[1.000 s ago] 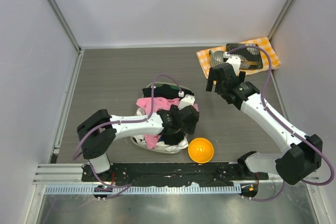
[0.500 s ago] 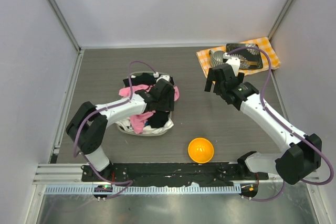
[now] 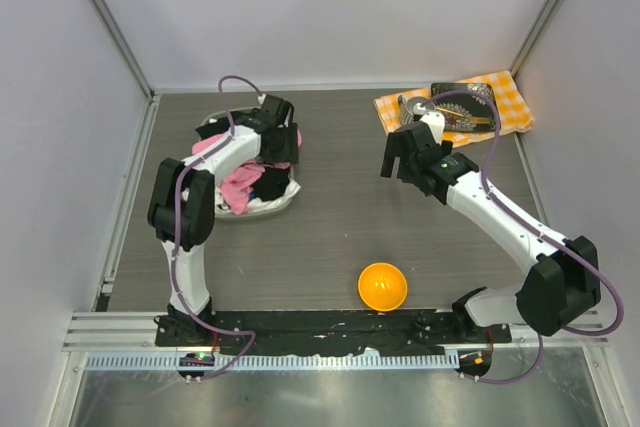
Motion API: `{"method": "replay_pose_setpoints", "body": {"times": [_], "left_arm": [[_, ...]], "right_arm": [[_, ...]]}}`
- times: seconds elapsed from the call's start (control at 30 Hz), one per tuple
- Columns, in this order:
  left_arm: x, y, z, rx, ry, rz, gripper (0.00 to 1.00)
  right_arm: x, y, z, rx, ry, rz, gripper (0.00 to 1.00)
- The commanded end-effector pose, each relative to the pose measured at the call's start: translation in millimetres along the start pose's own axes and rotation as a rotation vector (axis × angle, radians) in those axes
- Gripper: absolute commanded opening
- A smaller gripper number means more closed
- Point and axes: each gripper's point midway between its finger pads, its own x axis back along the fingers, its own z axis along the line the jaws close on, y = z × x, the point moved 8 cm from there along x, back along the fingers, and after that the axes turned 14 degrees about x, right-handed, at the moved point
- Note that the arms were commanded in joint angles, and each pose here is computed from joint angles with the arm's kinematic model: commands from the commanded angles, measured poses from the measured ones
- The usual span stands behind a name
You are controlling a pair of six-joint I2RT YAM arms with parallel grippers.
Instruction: Fold and stack the t-shirts
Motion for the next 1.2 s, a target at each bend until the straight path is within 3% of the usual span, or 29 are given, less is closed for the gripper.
{"method": "replay_pose_setpoints", "body": {"times": [0.0,0.27,0.5,0.73,0.83,0.87,1.07,1.17], "left_arm": [[-25,8,49,-0.136,0.212,0.127,0.65],[-35,68,100,-0.188,0.307,0.095,0.66],[-41,119,142,-0.039,0.260,0.035,0.68],[-55,149,148,-0.083,0.283,-0.025,0.77],[-30,169,137,-0.066,0.252,-0.099,0.88],[-23,171,132,-0.064,0.240,-0.113,1.00],[70,198,110,0.024,0.319,-0.340,1.00],[97,197,107,0.071,0.332,-0.383,1.00]], "right_arm": [[-2,17,8,-0.023,0.026,-0.038,1.00],[-10,11,15,-0.010,0.049,-0.008,1.00],[-15,9,20,-0.019,0.073,-0.008,1.00],[-17,10,28,-0.041,0.127,-0.027,1.00],[-18,8,26,-0.036,0.111,-0.035,1.00],[-19,7,26,-0.035,0.112,-0.036,1.00],[-13,10,25,-0.038,0.117,-0.058,1.00],[-9,10,25,-0.041,0.132,-0.067,1.00]]}}
